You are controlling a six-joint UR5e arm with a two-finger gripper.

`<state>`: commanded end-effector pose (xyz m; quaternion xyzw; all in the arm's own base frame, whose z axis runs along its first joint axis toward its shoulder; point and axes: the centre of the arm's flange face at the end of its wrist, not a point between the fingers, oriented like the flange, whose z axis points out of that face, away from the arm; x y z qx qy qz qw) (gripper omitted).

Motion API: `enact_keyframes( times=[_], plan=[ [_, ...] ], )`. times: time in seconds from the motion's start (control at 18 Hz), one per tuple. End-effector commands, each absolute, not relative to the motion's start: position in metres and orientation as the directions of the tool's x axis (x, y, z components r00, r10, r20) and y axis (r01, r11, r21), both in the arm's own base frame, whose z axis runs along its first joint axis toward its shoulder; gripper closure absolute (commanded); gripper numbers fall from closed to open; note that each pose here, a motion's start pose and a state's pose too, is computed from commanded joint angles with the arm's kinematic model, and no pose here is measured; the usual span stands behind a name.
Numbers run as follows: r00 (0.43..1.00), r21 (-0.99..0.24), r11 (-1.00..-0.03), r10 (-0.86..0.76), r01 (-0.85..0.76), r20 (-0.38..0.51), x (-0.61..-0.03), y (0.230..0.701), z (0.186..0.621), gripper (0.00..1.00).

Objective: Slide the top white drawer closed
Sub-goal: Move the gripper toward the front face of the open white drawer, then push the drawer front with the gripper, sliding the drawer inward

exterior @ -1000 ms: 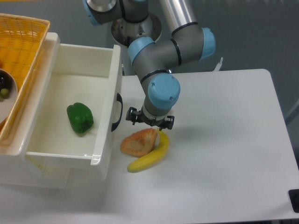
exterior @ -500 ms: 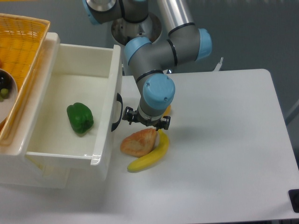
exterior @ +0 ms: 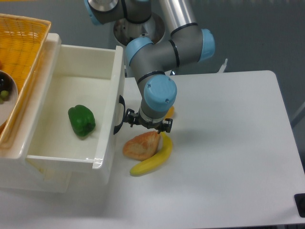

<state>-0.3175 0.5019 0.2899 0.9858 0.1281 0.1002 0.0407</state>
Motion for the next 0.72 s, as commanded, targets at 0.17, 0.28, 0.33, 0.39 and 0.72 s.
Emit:
enact_keyframes(
  times=[0.17,0.28,0.33,0.39,0.72],
  plan=[
    [0.947,0.102,-0.965,0.258,0.242,0.19,-0.3155,0.503,0.2908,0.0],
    [0.946,0.099,-0.965,0.26,0.244,0.196,-0.315,0.5036,0.2909,0.0],
    [0.946,0.097,-0.965,0.258,0.243,0.198,-0.3149,0.5037,0.2909,0.0],
    [0.946,0.096,-0.965,0.258,0.243,0.197,-0.3147,0.5036,0.2918,0.0],
    [0.945,0.087,-0.966,0.256,0.243,0.203,-0.3141,0.5056,0.2953,0.0]
  ],
)
